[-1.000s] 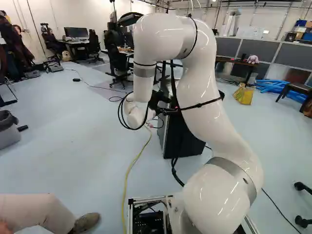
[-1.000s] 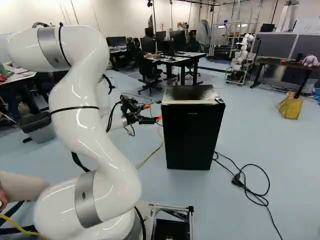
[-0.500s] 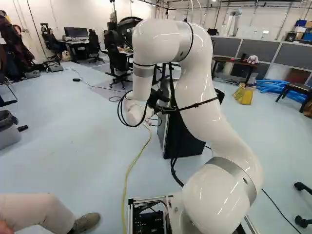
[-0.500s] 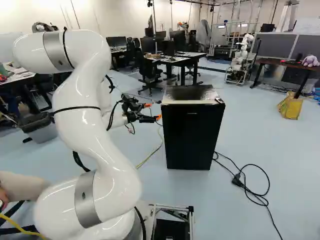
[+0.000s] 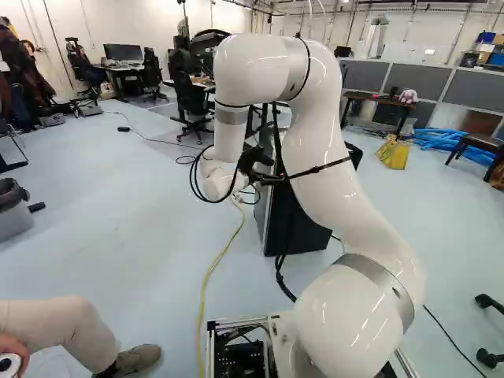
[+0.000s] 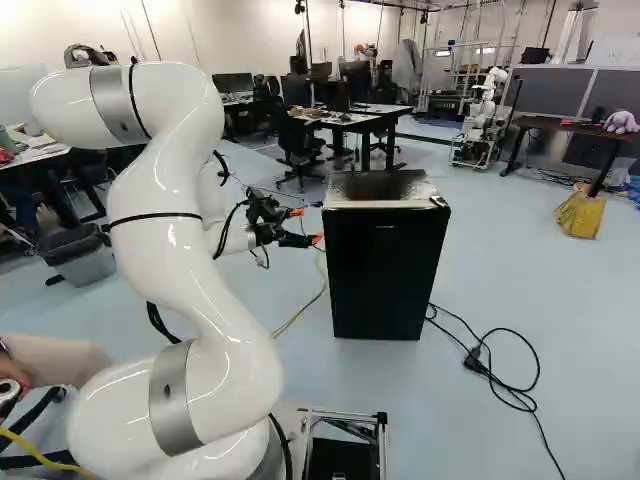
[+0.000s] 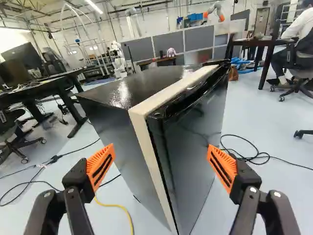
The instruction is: Grab a drink from the fridge
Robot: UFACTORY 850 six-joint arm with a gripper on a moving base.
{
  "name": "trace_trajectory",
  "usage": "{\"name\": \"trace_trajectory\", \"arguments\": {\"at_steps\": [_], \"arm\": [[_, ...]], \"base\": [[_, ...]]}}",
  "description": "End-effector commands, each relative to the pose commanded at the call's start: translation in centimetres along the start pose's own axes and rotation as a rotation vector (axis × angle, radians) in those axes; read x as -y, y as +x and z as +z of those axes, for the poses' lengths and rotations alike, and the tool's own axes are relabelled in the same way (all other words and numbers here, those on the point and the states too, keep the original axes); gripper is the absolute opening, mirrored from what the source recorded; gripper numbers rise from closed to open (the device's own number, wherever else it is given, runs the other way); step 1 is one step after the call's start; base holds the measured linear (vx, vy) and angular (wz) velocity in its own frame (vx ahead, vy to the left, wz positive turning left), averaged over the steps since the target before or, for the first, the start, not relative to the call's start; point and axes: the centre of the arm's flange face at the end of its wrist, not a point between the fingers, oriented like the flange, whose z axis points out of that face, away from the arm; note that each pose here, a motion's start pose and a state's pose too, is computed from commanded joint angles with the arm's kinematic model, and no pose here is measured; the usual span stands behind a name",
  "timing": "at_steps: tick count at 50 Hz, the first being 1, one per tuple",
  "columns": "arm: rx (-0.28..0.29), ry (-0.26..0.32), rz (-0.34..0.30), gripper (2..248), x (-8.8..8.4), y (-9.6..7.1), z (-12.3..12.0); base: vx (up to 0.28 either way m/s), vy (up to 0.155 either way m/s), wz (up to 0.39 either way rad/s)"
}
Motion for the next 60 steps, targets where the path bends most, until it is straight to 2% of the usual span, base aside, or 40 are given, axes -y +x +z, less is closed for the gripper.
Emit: {"name": "trace_trajectory", "arguments": {"at_steps": [14, 49, 60], "arm": [[0.026, -0.024, 0.01, 247, 0.0, -0.2, 0.4], [0.019, -0.047, 0.029, 247, 0.4, 0.0, 2.0], [0.021, -0.047, -0.048, 247, 0.4, 0.0, 2.0]], "base": [[0.0, 0.0, 0.0], [0.0, 0.0, 0.0], [0.0, 0.0, 0.0]]}}
